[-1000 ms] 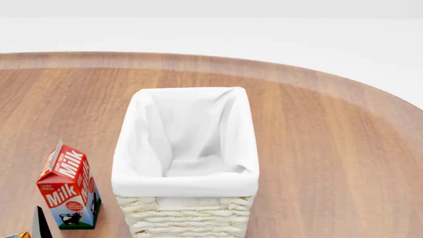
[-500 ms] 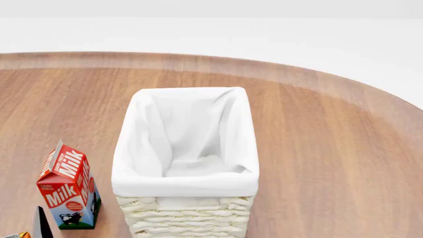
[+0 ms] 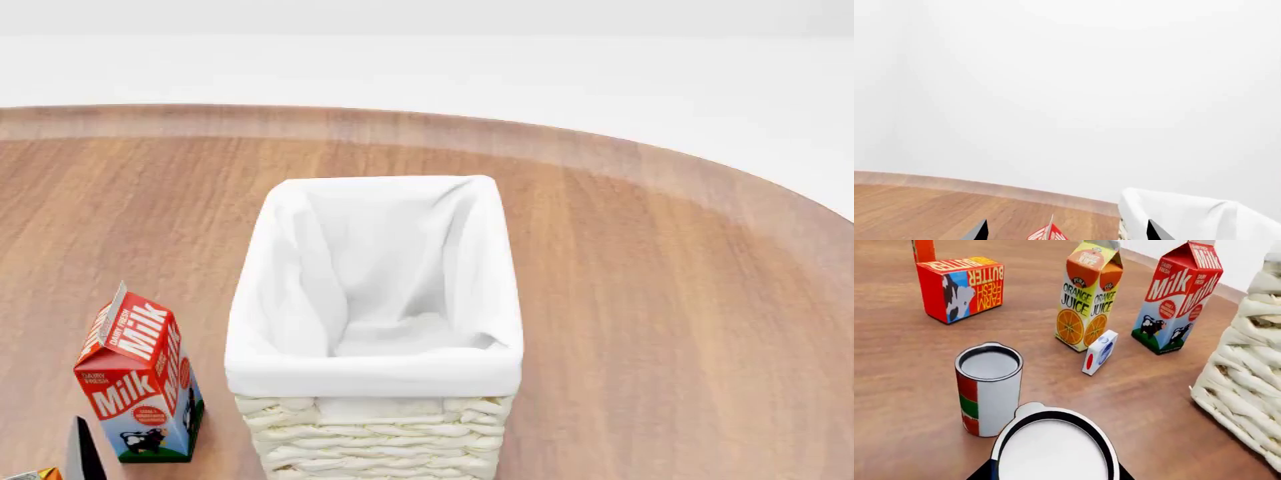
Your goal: Pick up the alphabet soup, and put it in the basket.
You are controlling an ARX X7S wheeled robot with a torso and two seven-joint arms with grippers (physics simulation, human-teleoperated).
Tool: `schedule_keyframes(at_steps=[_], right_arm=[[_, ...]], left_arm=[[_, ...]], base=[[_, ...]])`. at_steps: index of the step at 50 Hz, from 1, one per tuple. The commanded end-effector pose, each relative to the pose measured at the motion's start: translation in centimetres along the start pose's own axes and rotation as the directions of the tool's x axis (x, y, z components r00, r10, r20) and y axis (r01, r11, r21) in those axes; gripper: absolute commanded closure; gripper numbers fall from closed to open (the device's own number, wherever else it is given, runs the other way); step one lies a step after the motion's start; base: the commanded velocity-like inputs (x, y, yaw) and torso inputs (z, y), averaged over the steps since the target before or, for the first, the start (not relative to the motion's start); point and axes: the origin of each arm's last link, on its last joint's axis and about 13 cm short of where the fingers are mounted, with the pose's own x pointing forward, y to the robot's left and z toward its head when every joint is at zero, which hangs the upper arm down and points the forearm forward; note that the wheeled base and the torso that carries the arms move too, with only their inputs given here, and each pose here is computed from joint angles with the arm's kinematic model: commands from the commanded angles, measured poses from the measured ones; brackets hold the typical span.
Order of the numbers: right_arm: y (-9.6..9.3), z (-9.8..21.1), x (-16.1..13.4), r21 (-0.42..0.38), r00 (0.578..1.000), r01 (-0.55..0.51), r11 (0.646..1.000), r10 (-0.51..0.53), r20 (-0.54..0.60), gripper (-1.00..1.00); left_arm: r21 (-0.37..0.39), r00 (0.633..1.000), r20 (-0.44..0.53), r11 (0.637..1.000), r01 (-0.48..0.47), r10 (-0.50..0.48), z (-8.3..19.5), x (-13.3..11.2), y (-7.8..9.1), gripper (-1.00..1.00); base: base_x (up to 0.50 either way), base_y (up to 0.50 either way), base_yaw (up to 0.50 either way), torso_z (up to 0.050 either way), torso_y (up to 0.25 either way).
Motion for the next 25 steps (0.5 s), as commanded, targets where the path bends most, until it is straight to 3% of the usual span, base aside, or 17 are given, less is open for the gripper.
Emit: schedule_keyframes(at_steps=[1, 7, 17, 25], right_arm=[[-0.2, 2.3, -1.3, 0.021, 0.988, 0.081, 0.996, -0.083, 0.13, 1.0], [-0.1, 3.7, -2.5, 0.063, 0.964, 0.114, 0.992, -0.125, 0.233, 1.0], [-0.6, 4.2, -3.5, 0.095, 0.946, 0.149, 0.984, -0.17, 0.275, 1.0], [-1.0, 5.0, -4.7, 0.138, 0.899, 0.178, 0.974, -0.218, 0.381, 1.0]], left_arm=[[0.0, 1.0, 0.001, 1.0, 0.002, -0.002, 0.0, 0.0, 0.0, -1.0], [0.001, 1.0, 0.0, 1.0, 0.002, -0.002, 0.0, 0.0, 0.0, -1.0], [0.002, 1.0, -0.004, 1.0, 0.005, -0.005, -0.1, 0.0, -0.1, -1.0], [0.002, 1.0, -0.005, 1.0, 0.004, -0.004, -0.1, 0.1, -0.1, -1.0]], base=[[0.0, 0.0, 0.0, 0.0, 0.0], [0.0, 0.0, 0.0, 0.0, 0.0], [0.0, 0.0, 0.0, 0.0, 0.001], [0.0, 0.0, 0.0, 0.0, 0.0]])
